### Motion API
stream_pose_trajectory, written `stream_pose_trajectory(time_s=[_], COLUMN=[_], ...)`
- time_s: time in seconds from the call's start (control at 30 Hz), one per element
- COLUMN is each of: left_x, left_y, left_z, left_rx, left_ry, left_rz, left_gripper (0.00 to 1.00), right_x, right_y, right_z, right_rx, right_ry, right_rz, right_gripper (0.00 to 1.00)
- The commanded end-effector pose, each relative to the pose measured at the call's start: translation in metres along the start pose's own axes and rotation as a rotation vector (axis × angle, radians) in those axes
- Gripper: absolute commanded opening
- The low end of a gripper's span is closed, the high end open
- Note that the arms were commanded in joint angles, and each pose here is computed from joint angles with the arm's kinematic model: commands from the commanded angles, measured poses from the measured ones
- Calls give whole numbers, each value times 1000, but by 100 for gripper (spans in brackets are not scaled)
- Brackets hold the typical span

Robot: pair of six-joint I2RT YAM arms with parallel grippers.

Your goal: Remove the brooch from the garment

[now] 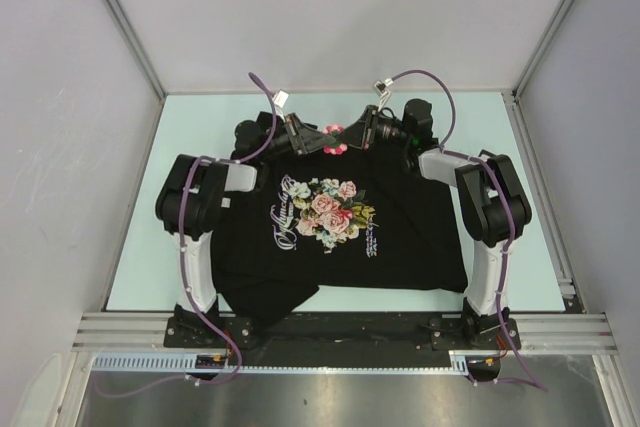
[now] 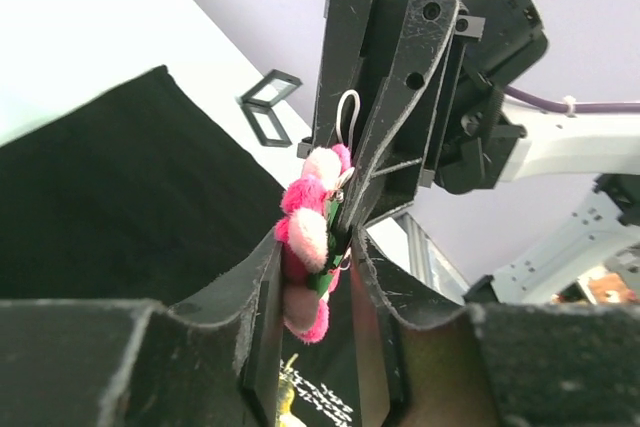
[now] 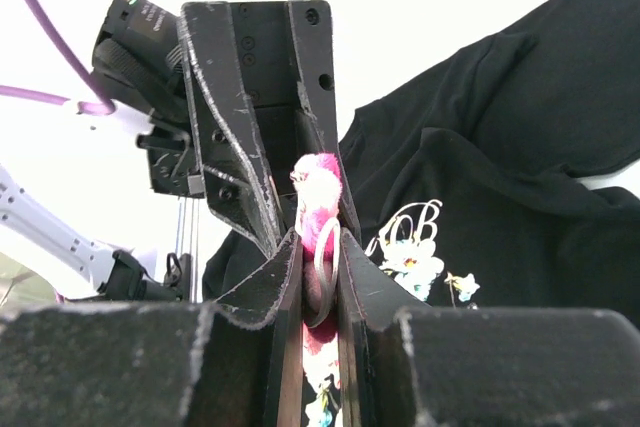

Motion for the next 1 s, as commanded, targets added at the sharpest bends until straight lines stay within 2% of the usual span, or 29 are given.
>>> stream_pose_trajectory(time_s=[0.0,0.23,0.5,0.97], left_x=[0,3,1,1], left_y=[-18,-20,-19,-14], left_z=[-10,-11,-10,-11], left_rx=[-46,-7,26,113], left_ry=[-5,-21,26,-9], left_rz=[108,174,193,238], left_gripper=[28,23,16,12], right_x=[-1,0,-1,-3], right_y=[8,10,16,17], right_z=[-3,-4,-2,-2], right_rx=[64,66,80,80], right_ry=[4,4,16,13], right_rz=[-54,-72,-102,-99], right_gripper=[0,0,0,0])
Point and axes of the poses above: each gripper's point midway between its finger pads, its own x axis back along the fingers, its own y axis along the line the jaws close on, z = x × y, the point moved 4 cm from there along x, back along the fingers, and after that the axes turned 5 degrees about x, right-handed, at the moved point
